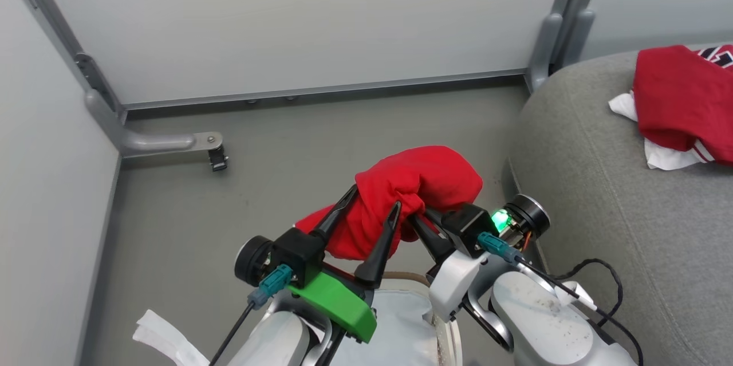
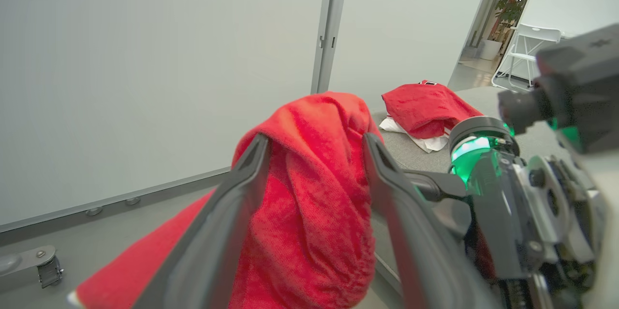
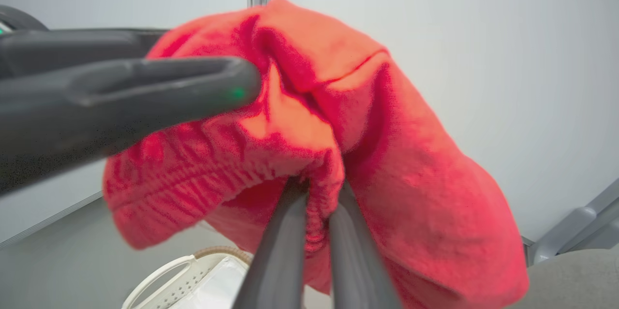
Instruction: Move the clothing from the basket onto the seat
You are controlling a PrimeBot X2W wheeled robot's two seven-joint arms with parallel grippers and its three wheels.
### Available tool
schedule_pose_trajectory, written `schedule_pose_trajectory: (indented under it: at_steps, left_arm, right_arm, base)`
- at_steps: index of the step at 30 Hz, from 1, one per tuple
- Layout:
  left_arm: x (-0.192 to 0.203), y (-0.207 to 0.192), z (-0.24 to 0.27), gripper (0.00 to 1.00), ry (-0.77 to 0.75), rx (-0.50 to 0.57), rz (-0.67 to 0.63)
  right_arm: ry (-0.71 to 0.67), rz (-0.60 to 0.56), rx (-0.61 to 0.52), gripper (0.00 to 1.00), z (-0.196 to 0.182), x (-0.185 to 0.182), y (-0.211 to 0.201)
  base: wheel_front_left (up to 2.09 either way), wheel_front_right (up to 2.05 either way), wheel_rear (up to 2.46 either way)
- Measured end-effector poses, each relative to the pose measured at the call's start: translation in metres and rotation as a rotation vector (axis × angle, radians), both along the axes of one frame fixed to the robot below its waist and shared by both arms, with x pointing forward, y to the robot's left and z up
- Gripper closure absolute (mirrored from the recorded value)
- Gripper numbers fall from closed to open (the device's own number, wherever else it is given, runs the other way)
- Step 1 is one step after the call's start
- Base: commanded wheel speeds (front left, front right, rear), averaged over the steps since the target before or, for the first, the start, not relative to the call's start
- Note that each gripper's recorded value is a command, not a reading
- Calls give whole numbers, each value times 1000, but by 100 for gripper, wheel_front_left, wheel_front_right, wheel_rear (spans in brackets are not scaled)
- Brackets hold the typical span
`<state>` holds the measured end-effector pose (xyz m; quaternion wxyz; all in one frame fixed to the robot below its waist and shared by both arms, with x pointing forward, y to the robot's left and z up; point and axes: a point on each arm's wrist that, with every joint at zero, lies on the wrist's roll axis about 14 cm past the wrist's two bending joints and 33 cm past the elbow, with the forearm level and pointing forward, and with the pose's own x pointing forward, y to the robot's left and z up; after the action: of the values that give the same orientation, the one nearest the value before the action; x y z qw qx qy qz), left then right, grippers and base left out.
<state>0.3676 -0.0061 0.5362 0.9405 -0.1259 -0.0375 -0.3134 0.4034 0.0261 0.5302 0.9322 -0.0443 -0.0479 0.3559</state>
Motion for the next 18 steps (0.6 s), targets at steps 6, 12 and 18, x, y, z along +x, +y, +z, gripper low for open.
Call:
schedule_pose_trajectory:
  at_steps: [6,12,18]
  left_arm:
    - [8,-12,-11,0,8,35,-36]
    - [10,-45,-19,0,14,54,-138]
    - [3,-85,-28,0,25,66,-266]
  right_arm:
    - [-18,-154,23,100,5,4,-51]
    - [-16,-358,58,100,3,-3,-120]
    - [4,-557,81,100,-5,-25,-184]
  base:
    - [0,0,0]
    - [0,0,0]
    - [0,0,0]
